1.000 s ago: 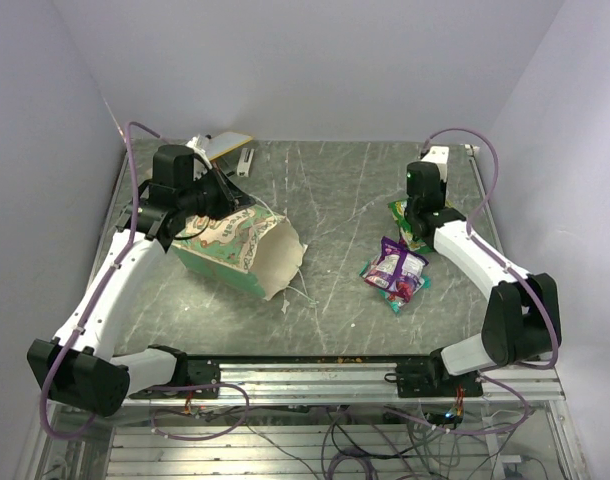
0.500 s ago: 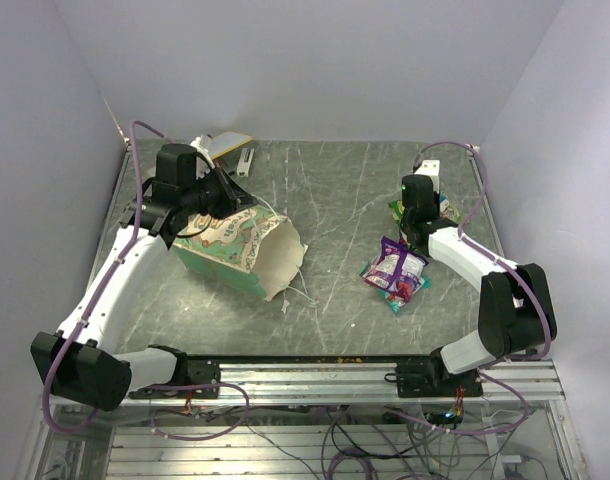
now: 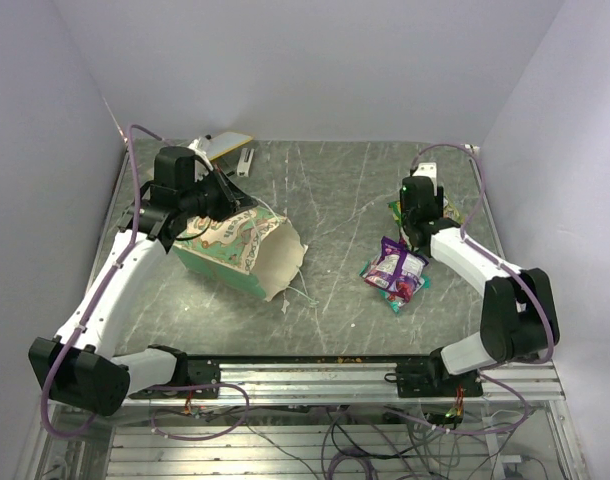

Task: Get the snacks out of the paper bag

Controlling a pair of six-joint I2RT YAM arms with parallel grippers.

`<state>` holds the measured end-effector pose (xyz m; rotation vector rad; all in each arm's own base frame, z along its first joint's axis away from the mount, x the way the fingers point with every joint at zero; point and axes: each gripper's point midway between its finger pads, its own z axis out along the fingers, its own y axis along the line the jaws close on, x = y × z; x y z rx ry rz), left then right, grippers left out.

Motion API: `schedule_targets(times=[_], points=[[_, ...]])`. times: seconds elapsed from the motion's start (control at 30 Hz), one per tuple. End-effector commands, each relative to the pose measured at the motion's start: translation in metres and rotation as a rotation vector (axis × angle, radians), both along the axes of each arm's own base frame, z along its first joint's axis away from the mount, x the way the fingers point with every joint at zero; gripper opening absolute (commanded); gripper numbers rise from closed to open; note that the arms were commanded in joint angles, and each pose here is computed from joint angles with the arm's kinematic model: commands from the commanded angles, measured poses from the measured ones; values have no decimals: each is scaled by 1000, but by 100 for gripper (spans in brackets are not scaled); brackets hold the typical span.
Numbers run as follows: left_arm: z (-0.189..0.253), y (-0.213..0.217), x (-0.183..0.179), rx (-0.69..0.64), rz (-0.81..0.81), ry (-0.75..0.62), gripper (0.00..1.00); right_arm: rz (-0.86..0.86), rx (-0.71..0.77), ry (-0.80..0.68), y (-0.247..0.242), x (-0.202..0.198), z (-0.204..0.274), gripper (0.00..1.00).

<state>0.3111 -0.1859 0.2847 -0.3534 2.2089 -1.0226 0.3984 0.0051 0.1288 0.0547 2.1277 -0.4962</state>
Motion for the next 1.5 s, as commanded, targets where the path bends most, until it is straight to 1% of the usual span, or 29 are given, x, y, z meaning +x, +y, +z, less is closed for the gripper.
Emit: schedule_targets(times=[0.0,0.03,0.1,0.27,0.33,0.4,0.5,0.57,0.6,0.7,0.77,0.87,0.9,0.97,1.03,1.13,1.27,1.4,1.47], points=[[15,0,-3,-34,-13,-53,7,32,41,-57,5,-6,44,58],[15,-1,-3,-38,-14,-55,7,52,48,-69,7,-8,50,61],[14,-4,-4,-54,-27,-51,7,99,59,-91,13,-12,60,64],[8,-12,-7,-72,-78,-30,7,289,105,-110,45,-17,71,66],[6,-12,-9,-65,-93,-23,7,426,154,-122,73,-21,75,66],[3,-11,-13,-50,-101,-13,7,623,235,-143,115,-32,78,66],[-2,-7,-22,-33,-103,4,7,926,340,-182,184,-65,81,65],[-3,-5,-29,-31,-101,8,7,1173,368,-205,234,-104,78,64],[-3,-5,-32,-34,-103,8,7,1257,371,-234,252,-121,77,63],[-2,-1,-42,-31,-103,3,7,1431,426,-310,297,-160,76,60],[-2,2,-49,-21,-103,-4,7,1520,445,-287,327,-184,62,56],[-9,9,-60,12,-100,0,7,1601,399,-331,358,-206,48,51],[-12,11,-64,23,-99,2,7,1597,385,-357,366,-207,43,50],[-19,14,-70,36,-95,16,7,1571,372,-396,377,-205,35,45],[-23,17,-74,49,-91,24,7,1560,343,-429,386,-201,25,38],[-26,22,-80,71,-76,40,7,1527,301,-483,400,-192,11,31],[-24,21,-83,79,-104,55,7,1502,237,-558,427,-184,-3,28],[-18,26,-84,125,-116,45,7,1433,253,-635,448,-171,-12,27],[-15,28,-85,139,-117,30,7,1421,252,-649,456,-166,-27,27]])
